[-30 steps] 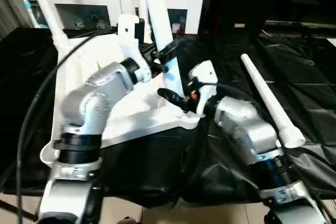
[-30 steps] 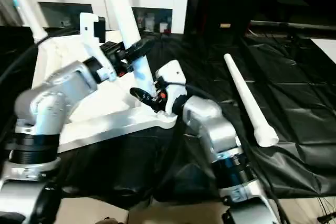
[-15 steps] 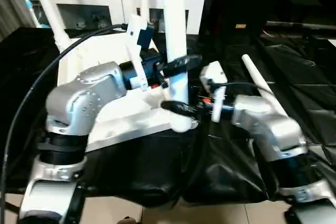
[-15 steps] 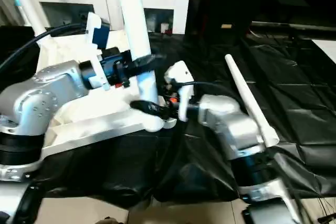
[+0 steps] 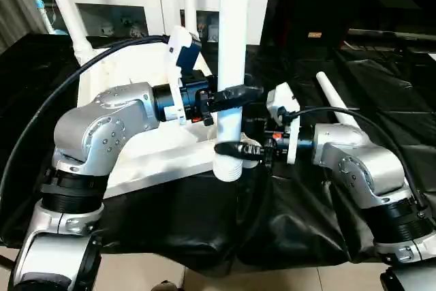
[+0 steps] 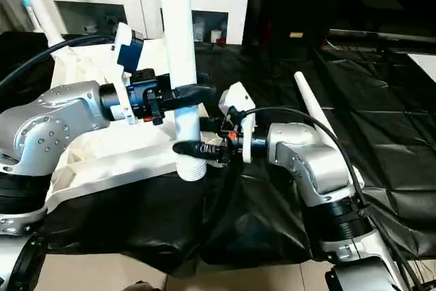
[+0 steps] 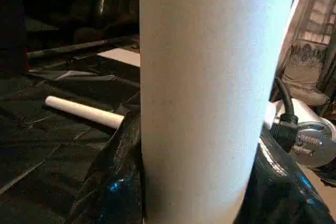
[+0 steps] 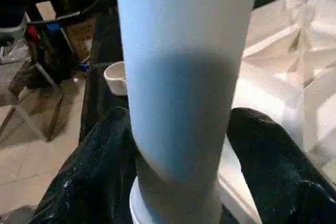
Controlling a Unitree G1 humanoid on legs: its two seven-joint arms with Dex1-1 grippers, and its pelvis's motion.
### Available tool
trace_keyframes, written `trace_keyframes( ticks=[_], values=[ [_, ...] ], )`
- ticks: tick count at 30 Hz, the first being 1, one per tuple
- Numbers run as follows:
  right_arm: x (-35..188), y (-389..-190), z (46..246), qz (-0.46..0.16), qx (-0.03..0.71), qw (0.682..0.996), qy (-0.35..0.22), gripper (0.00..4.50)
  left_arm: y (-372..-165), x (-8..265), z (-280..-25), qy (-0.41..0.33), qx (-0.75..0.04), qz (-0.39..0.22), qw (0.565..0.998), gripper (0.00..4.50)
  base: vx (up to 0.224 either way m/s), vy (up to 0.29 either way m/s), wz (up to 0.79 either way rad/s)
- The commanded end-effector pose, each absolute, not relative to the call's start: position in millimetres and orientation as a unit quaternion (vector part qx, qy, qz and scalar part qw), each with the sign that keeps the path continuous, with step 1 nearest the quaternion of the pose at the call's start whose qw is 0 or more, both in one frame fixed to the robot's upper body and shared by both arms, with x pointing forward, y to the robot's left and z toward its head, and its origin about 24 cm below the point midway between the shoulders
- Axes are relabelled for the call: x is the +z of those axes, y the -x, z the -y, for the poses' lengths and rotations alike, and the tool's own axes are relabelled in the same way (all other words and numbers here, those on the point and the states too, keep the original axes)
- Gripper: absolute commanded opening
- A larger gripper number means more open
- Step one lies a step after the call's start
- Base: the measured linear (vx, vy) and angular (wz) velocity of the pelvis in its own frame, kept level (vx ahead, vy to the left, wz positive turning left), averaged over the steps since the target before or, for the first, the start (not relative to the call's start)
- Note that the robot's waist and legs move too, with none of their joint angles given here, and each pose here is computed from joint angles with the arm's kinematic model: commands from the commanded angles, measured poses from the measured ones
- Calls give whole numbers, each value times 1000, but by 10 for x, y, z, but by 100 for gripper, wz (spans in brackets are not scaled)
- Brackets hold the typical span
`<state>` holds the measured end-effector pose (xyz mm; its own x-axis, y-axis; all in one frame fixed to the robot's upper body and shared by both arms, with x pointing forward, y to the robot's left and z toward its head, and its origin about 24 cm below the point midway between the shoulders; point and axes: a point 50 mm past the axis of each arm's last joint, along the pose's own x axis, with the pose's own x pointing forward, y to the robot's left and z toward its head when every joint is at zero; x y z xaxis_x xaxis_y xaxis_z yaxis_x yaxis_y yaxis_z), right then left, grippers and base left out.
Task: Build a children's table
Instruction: Pick table leg
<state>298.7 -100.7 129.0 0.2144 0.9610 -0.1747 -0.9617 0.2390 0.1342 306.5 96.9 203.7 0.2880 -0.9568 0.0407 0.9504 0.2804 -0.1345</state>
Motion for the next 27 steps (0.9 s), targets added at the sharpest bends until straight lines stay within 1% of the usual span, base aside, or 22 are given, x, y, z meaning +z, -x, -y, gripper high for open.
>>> trace_keyframes(
  ticks=[1,9,16,17,20,22,24,25,27],
  values=[
    [1355,-2992,994,-110,622,775,12,306,-3044,2073,-915,62,-612,-15,788,185,0,0,0],
    [1360,-3005,966,-107,619,778,5,306,-2973,2047,-842,52,-640,-20,767,185,0,0,0],
    [1345,-2983,966,-114,624,773,6,306,-2991,2056,-860,49,-640,-18,767,185,0,0,0],
    [1344,-2982,966,-115,624,773,6,273,-2991,2056,-860,49,-640,-18,767,185,0,0,0],
    [1326,-2968,966,-119,627,770,8,268,-2999,2055,-859,47,-640,-18,767,185,0,0,0],
    [1318,-2965,965,-121,628,768,8,239,-3001,2053,-858,46,-640,-18,767,185,0,0,0],
    [1313,-2962,965,-122,629,768,8,230,-3000,2051,-855,46,-640,-18,767,185,0,0,0],
    [1313,-2962,965,-122,629,768,8,214,-3000,2051,-855,46,-640,-18,767,185,0,0,0],
    [1302,-2954,963,-123,630,767,8,197,-3005,2048,-854,44,-640,-18,767,185,0,0,0]
  ],
)
